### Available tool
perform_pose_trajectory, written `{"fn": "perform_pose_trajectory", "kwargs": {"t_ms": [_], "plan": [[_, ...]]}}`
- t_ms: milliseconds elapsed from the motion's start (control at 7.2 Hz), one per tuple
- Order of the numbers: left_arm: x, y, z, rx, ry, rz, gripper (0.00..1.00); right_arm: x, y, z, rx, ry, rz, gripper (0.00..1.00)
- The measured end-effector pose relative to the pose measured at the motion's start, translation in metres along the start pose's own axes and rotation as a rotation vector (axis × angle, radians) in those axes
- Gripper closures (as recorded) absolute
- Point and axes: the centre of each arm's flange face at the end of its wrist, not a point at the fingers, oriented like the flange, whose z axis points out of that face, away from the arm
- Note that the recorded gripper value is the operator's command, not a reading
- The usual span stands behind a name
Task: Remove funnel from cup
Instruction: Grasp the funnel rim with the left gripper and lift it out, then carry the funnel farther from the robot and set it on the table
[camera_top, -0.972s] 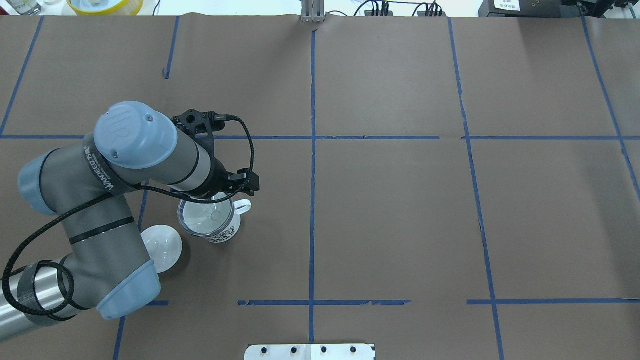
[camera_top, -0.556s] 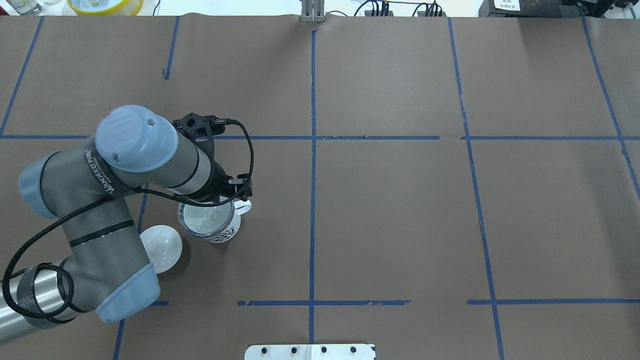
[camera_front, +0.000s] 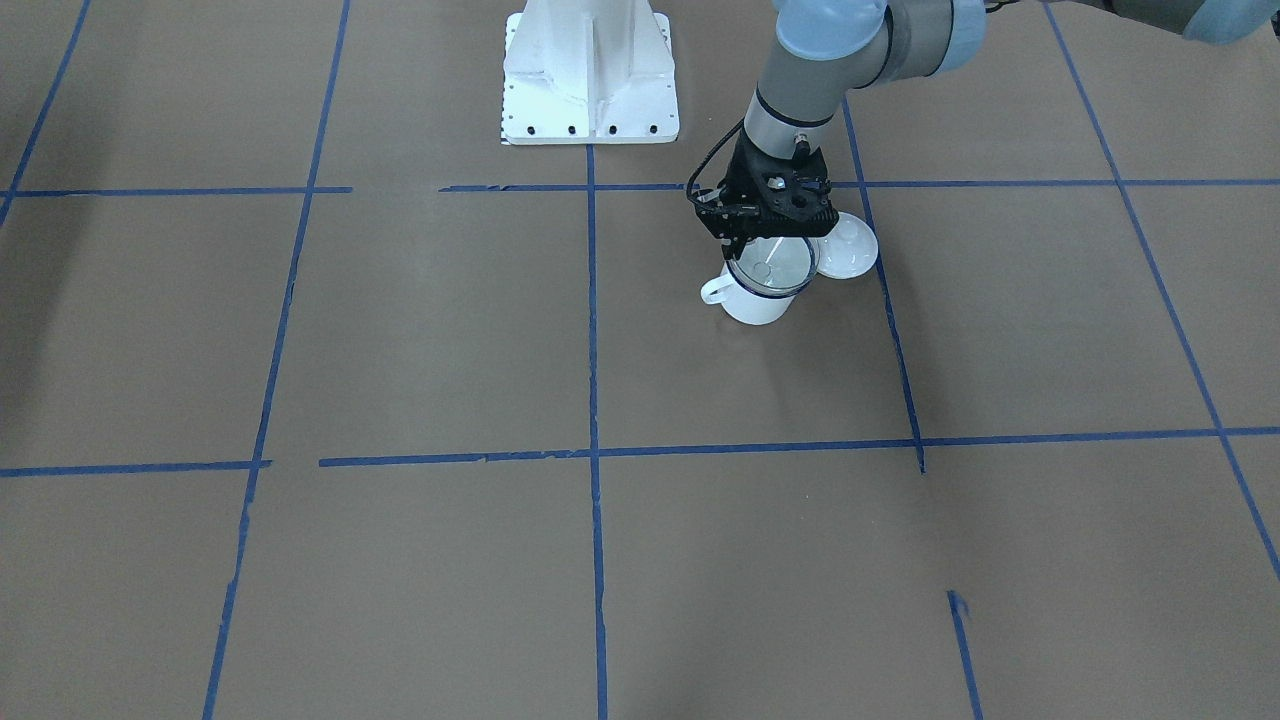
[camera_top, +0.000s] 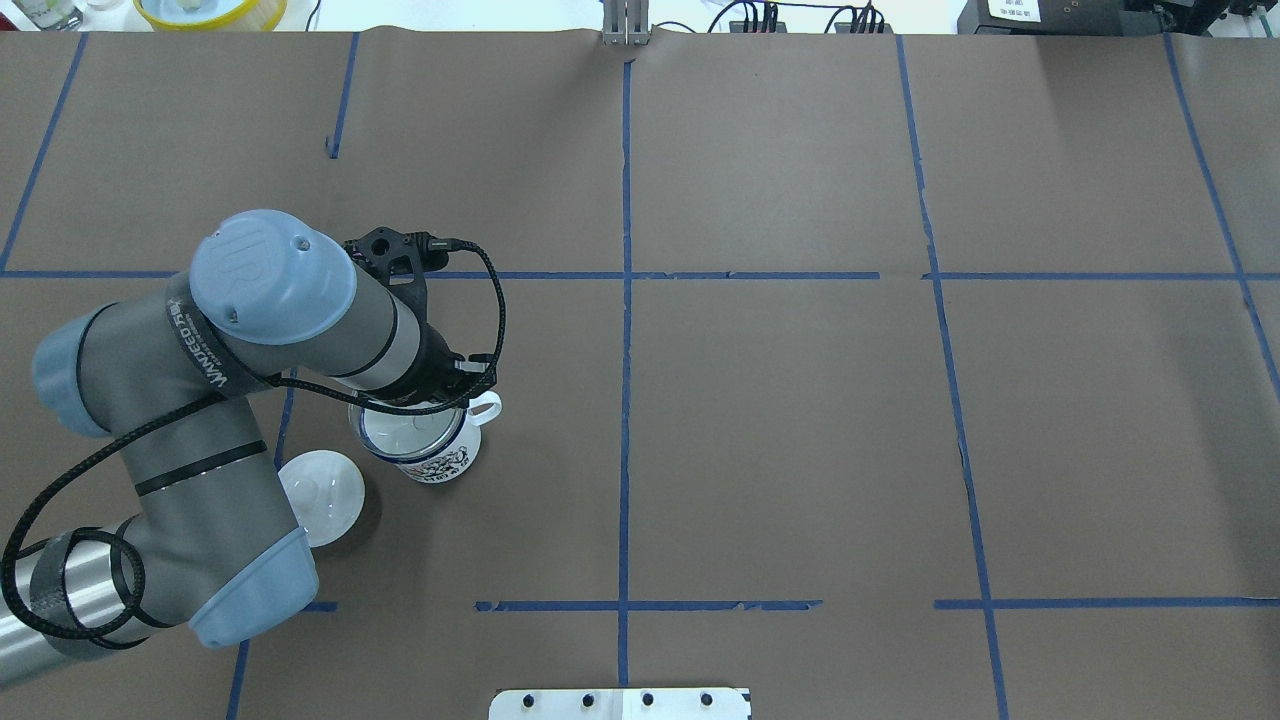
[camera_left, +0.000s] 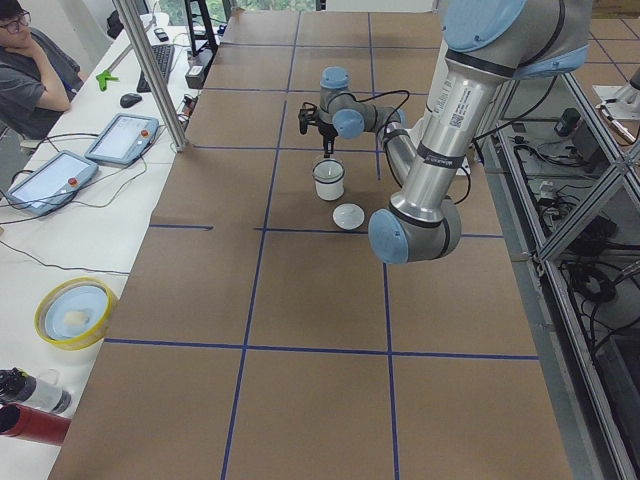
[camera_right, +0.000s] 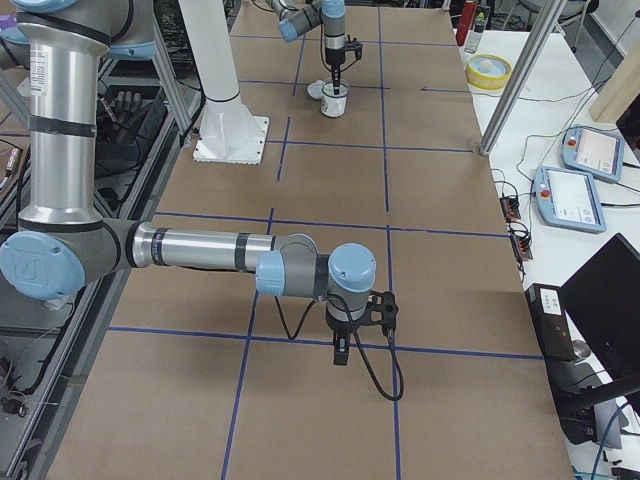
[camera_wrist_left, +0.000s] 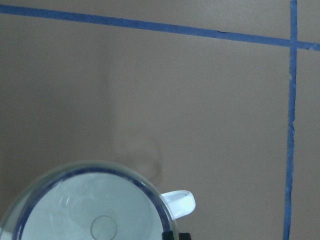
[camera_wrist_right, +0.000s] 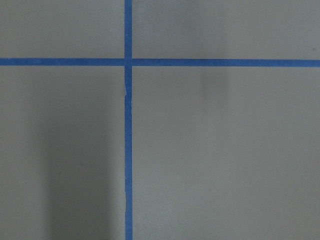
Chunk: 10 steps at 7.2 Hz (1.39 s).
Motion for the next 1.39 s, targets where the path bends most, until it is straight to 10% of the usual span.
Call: {"fn": "perform_pose_trajectory", "kwargs": {"t_ms": [694,1389], "plan": [[0.003,-0.006,-0.117,0.061,0.009,-0.104,1.0,0.0,0.0,0.0,0.0,0.0,0.0,0.0],[-0.021,-0.138,-0.074,0.546,0.316,-0.707,1.0,0.0,0.0,0.0,0.0,0.0,0.0,0.0]]}}
